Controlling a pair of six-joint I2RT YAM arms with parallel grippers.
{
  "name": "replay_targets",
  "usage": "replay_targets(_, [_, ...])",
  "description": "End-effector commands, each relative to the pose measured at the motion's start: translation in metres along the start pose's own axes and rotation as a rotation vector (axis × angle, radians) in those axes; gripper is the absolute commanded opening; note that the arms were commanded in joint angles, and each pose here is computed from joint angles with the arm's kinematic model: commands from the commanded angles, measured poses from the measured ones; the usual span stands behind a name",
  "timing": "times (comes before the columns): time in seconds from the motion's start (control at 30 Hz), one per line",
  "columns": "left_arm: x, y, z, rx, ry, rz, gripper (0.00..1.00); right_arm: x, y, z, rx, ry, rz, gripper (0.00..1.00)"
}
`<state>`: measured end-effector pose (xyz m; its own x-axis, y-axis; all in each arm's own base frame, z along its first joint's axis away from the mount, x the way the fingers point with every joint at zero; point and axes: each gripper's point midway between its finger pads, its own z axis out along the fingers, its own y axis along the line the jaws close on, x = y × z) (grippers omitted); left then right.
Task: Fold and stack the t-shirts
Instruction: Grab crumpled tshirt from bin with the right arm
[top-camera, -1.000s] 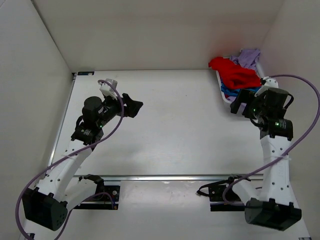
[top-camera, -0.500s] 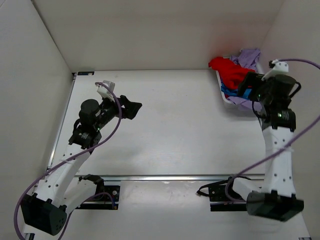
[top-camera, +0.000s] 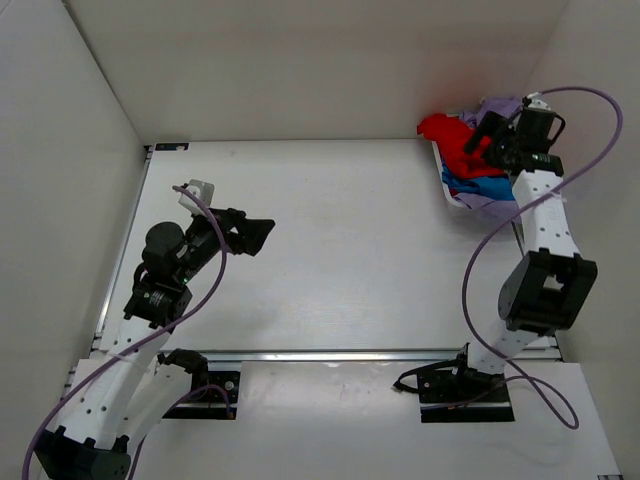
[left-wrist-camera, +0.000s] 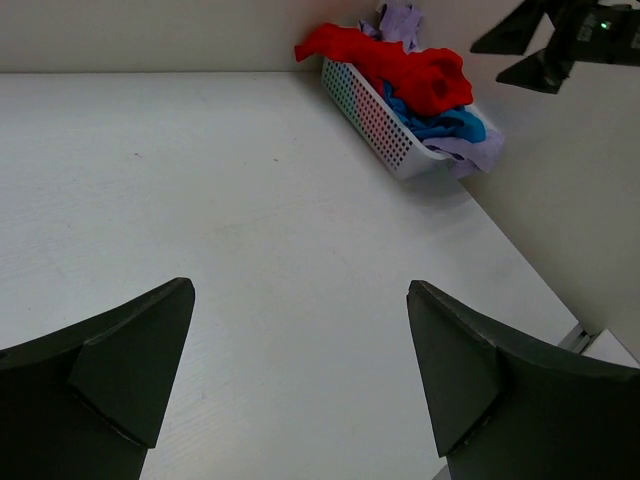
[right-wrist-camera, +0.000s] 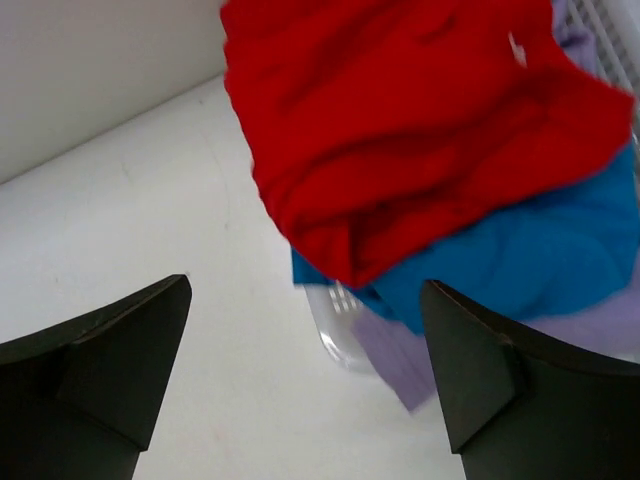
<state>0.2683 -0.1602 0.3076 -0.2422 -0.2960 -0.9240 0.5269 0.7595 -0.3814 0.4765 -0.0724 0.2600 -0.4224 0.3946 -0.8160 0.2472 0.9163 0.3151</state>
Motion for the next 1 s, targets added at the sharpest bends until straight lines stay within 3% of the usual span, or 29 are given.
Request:
replay_targets(0.0, [0.015,-0.004,-0.007,0.015,0.039,-0.038,0.98,-0.042,0.011,0.027,0.04,-0.085,0.049,0.97])
replay_targets(0.3, [0.009,-0.003,-0.011,-0.002,0.03,0.004,0.99,-0.016,-0.013,0.115,0.259,0.133,0.135,0.96])
replay_targets(0.4, [0.01,0.001,-0.012,-0.014,0.029,0.007,0.98,0.006,-0.035,0.124,0.338,0.232,0.209,0.93])
replay_targets(0.5, [0.013,0.006,-0.012,-0.031,0.03,-0.005,0.98,0.021,-0.04,0.127,0.347,0.295,0.181,0.89])
replay_targets(0.53, [0.013,0.007,-0.011,-0.032,0.034,-0.006,0.98,0.026,-0.038,0.129,0.334,0.313,0.162,0.74])
replay_targets(0.57, [0.01,0.003,-0.011,-0.021,0.023,0.002,0.99,0.019,-0.035,0.127,0.319,0.293,0.139,0.33])
replay_targets(0.6, [0.011,0.004,-0.011,-0.023,0.03,0.0,0.98,0.014,-0.033,0.125,0.314,0.281,0.128,0.08])
replay_targets(0.63, [0.012,0.005,-0.009,-0.022,0.03,-0.005,0.99,0.003,-0.03,0.123,0.293,0.248,0.118,0.0])
replay_targets(0.83, [0.013,0.002,-0.007,-0.009,0.039,-0.009,0.99,-0.092,0.017,0.075,0.088,-0.01,0.049,0.0])
replay_targets(0.97, [0.015,0.004,-0.007,-0.014,0.043,-0.016,0.99,-0.177,0.093,-0.018,-0.133,-0.294,-0.139,0.0])
